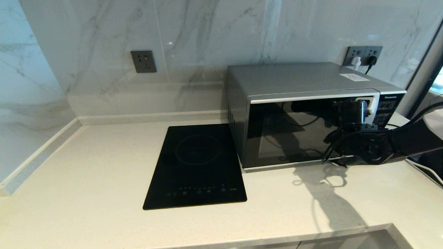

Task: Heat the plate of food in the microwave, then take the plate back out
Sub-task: Open the microwave oven

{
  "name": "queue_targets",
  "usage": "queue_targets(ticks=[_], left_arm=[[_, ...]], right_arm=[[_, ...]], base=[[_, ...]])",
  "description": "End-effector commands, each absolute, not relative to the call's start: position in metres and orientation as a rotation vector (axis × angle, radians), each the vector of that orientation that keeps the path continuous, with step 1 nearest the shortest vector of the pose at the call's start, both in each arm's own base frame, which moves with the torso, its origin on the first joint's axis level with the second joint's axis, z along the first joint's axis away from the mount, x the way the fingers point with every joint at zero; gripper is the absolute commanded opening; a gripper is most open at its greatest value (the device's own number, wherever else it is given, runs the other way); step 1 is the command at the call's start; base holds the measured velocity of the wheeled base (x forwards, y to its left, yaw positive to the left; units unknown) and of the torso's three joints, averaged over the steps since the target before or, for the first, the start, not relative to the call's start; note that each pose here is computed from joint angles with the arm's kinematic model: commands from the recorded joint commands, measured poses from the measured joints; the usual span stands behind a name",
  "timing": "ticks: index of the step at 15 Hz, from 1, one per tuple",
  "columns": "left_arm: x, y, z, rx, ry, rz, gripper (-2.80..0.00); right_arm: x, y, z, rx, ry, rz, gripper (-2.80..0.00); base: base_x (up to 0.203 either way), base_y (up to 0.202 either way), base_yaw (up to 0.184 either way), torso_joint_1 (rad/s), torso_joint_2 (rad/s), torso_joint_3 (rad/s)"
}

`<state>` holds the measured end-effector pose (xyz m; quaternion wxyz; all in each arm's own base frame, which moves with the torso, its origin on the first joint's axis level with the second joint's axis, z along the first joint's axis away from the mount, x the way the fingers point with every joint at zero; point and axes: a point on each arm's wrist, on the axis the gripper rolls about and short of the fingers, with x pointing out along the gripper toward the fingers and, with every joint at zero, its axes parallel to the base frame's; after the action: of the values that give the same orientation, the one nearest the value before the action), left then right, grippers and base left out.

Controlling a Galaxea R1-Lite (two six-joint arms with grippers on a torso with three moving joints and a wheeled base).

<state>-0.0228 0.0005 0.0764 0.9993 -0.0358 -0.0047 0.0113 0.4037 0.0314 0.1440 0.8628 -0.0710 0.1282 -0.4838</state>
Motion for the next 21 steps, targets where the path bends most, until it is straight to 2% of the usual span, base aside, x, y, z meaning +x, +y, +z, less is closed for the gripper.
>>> queue_targets(ticks=[1, 12, 21], left_arm=[[-0.023, 0.0, 0.076, -0.072, -0.009, 0.024, -2.8], [-0.023, 0.0, 0.076, -0.072, -0.009, 0.024, -2.8], [-0.023, 0.0, 0.076, -0.072, -0.009, 0.024, -2.8]], right_arm=[[0.403, 0.031, 0.144, -0.151, 0.268, -1.026, -2.8], [0.393, 0.032, 0.16, -0.132, 0.239, -1.022, -2.8], [0.379, 0.034, 0.156, -0.152, 0.265, -1.009, -2.8]], base=[[0.0, 0.0, 0.0, 0.0, 0.0, 0.0], [0.0, 0.0, 0.0, 0.0, 0.0, 0.0], [0.0, 0.0, 0.0, 0.0, 0.0, 0.0]])
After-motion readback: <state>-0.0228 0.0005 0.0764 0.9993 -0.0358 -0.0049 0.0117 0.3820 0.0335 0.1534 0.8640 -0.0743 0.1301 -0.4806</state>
